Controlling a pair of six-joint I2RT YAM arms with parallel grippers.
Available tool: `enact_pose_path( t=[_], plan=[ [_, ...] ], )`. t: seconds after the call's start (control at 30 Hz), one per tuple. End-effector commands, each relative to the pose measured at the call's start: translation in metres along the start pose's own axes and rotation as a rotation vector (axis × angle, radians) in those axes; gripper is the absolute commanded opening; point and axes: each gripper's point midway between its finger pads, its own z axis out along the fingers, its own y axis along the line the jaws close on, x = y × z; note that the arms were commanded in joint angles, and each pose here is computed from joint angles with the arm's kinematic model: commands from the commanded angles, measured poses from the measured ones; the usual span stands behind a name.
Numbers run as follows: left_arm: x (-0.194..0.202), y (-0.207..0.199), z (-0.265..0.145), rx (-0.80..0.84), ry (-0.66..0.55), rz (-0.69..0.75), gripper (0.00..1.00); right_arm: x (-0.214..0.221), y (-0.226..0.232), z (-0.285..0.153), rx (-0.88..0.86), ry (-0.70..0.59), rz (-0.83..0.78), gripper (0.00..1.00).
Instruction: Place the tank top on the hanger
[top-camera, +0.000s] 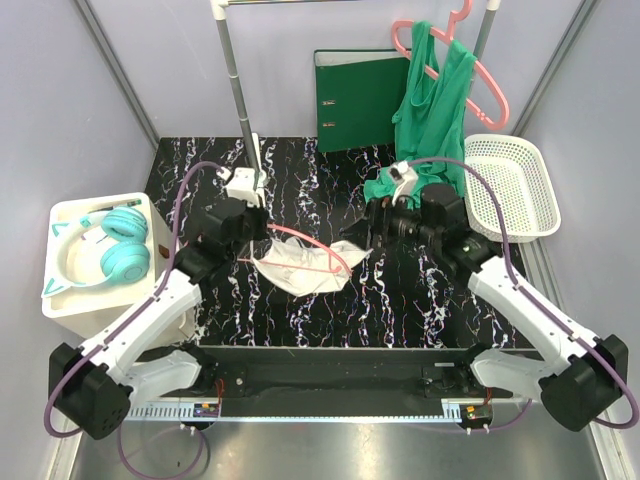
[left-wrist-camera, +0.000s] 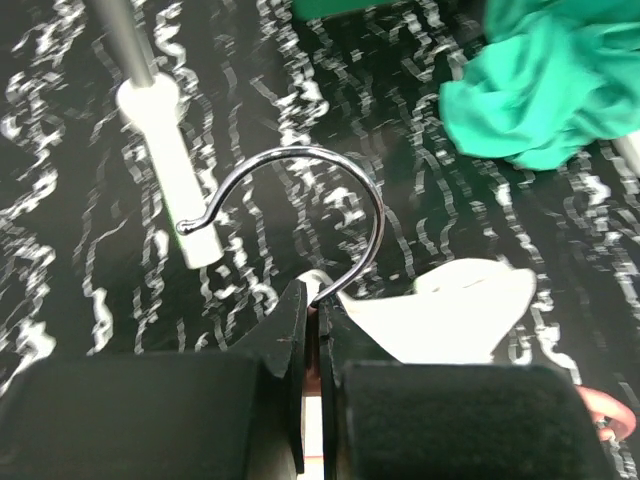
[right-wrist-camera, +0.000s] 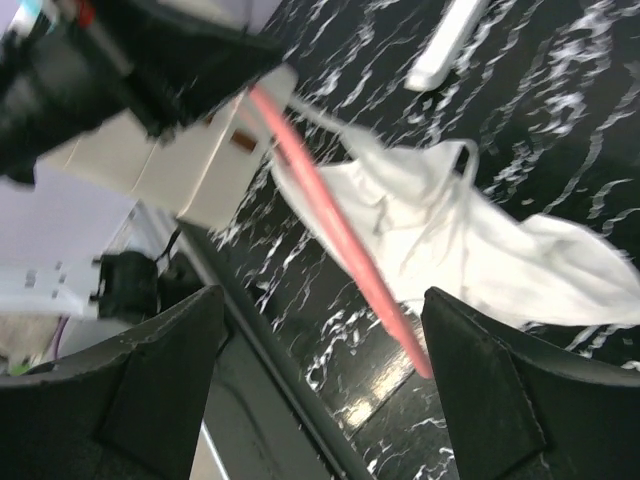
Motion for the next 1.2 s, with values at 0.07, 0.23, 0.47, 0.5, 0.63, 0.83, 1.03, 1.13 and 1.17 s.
enact_pose_path(
  t=[0.07,0.23,0.47,0.5,0.63,0.83,1.03,1.13,1.17],
  plan=[
    [-0.027,0.031,-0.032,-0.139,-0.128,-0.029,0.0,-0.016,-0.053,0.019,0.211,0.004,0.098,0.84],
    [-0.012,0.049,-0.048,-0.21,-0.13,-0.071,0.0,-0.006,-0.065,0.057,0.165,0.096,0.125,0.76],
    [-0.011,0.052,-0.066,-0.194,-0.159,-0.081,0.0,0.035,-0.088,0.123,0.156,0.253,0.111,0.69],
    [-0.012,0.052,-0.067,-0.19,-0.162,-0.081,0.0,0.04,-0.087,0.13,0.142,0.271,0.113,0.68],
    [-0.012,0.047,-0.067,-0.165,-0.15,-0.072,0.0,0.053,-0.086,0.16,0.111,0.323,0.111,0.64],
    [-0.007,0.045,-0.063,-0.156,-0.133,-0.068,0.0,0.085,-0.094,0.187,0.104,0.405,0.119,0.61],
    [-0.008,0.043,-0.062,-0.144,-0.13,-0.071,0.0,0.113,-0.106,0.198,0.129,0.481,0.114,0.59],
    [-0.007,0.042,-0.062,-0.138,-0.128,-0.07,0.0,0.12,-0.109,0.2,0.14,0.5,0.11,0.53],
    [-0.007,0.042,-0.062,-0.137,-0.13,-0.071,0.0,0.121,-0.11,0.2,0.144,0.503,0.108,0.52]
  ],
)
